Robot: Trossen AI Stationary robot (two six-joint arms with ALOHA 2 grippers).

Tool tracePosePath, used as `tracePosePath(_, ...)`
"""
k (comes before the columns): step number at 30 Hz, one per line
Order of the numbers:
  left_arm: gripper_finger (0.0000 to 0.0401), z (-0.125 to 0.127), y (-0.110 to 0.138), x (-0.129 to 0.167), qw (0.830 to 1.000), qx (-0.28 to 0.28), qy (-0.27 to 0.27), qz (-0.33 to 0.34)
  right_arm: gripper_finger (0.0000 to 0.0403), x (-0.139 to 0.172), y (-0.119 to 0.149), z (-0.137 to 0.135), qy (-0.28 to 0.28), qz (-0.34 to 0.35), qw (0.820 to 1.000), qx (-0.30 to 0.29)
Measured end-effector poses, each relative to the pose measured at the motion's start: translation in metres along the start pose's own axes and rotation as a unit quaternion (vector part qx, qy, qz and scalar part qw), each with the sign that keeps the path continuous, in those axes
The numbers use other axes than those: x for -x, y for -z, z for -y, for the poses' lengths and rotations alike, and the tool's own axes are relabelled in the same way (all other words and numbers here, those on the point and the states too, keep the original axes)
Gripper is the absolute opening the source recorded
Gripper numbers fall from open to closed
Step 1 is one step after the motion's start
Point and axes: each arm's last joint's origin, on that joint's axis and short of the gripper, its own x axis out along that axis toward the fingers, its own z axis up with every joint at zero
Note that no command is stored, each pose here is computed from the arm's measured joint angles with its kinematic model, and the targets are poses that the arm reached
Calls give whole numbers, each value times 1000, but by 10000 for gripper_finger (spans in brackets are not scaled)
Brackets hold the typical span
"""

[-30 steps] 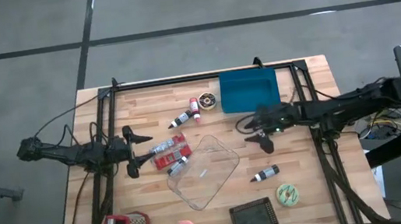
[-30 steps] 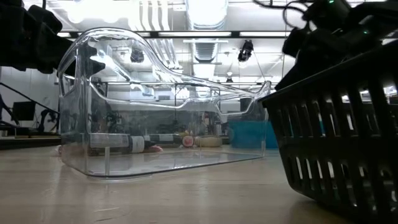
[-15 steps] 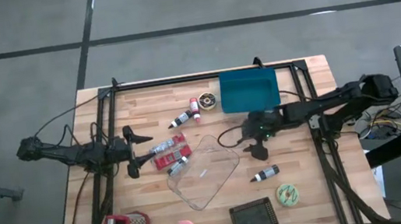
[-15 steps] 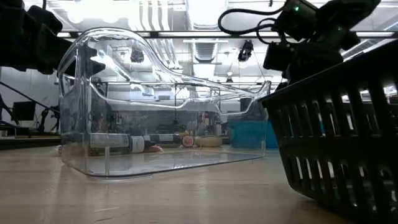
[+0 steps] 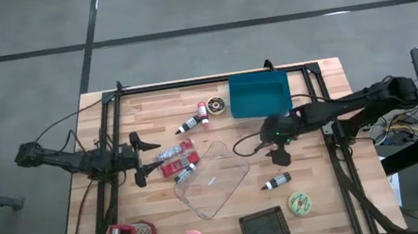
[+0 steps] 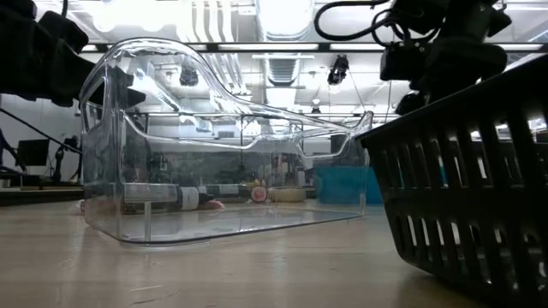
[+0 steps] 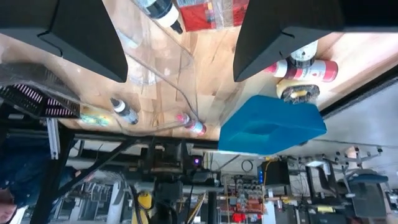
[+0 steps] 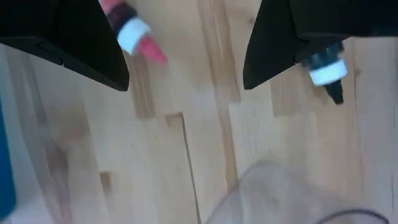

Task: Pick & Place Food Item
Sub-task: Put the right black food coloring bottle into the transparent bin

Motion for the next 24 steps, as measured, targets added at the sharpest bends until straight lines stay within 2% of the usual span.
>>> tracePosePath(13,297,0,1,-1,1000,-2,-1,-8,313,3,14,4,26,-74,996,30)
tracePosePath(18,297,0,2,-1,1000,-2,-1,-9,305,3,16,-1,-5,-82,996,19)
tracePosePath(24,297,0,2,-1,1000,-3,-1,-10,297,3,23,-25,-37,-92,995,28)
